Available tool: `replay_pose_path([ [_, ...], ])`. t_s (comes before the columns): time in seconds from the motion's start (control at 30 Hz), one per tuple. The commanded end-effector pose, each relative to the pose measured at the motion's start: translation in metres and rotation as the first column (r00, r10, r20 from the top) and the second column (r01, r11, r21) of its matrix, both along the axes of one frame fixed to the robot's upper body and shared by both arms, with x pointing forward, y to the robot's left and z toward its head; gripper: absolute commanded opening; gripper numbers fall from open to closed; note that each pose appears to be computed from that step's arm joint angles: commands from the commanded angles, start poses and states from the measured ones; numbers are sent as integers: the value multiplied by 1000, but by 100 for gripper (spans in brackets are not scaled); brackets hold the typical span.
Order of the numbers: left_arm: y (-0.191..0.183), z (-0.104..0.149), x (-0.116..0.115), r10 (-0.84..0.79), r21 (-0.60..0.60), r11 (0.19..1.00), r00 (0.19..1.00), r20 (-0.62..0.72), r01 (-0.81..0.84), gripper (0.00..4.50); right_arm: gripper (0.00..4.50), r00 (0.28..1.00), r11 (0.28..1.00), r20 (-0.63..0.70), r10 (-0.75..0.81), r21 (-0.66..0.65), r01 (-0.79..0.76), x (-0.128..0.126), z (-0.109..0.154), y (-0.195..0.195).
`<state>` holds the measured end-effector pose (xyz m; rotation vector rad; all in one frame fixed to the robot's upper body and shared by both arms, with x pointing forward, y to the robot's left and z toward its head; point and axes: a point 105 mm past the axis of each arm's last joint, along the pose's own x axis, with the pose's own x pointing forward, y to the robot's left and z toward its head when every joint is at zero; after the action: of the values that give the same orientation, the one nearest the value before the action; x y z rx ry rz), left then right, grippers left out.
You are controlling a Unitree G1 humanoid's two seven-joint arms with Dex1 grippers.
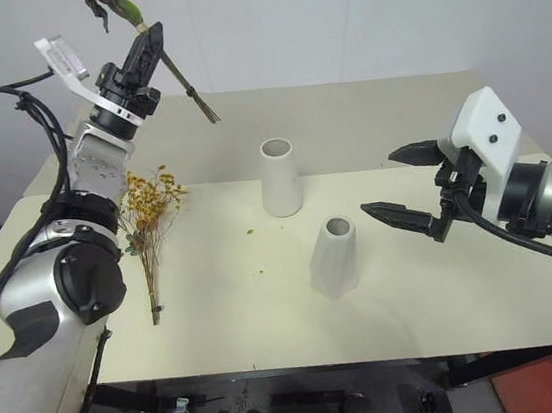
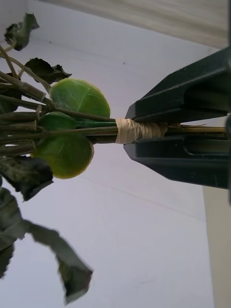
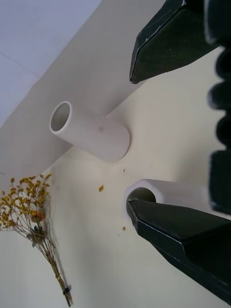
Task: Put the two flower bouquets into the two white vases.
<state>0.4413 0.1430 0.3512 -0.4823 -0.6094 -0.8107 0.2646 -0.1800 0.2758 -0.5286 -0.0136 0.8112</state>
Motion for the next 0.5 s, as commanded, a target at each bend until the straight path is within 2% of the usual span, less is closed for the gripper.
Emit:
replay_pose_path([
  [0.03, -2, 20, -3, 57, -36, 998, 996, 73, -54, 12, 450, 998, 1000, 59, -29, -8, 30, -6, 12, -2],
  [0.3, -16, 11, 0, 12, -107, 994, 999, 41, -8, 12, 450, 997, 998, 56, -61, -14, 62, -13, 10, -3],
  [0.5, -36, 2, 4, -9, -100, 995, 1000, 0, 9, 12, 450, 995, 997, 63, -71, -10, 72, -16, 10, 0],
])
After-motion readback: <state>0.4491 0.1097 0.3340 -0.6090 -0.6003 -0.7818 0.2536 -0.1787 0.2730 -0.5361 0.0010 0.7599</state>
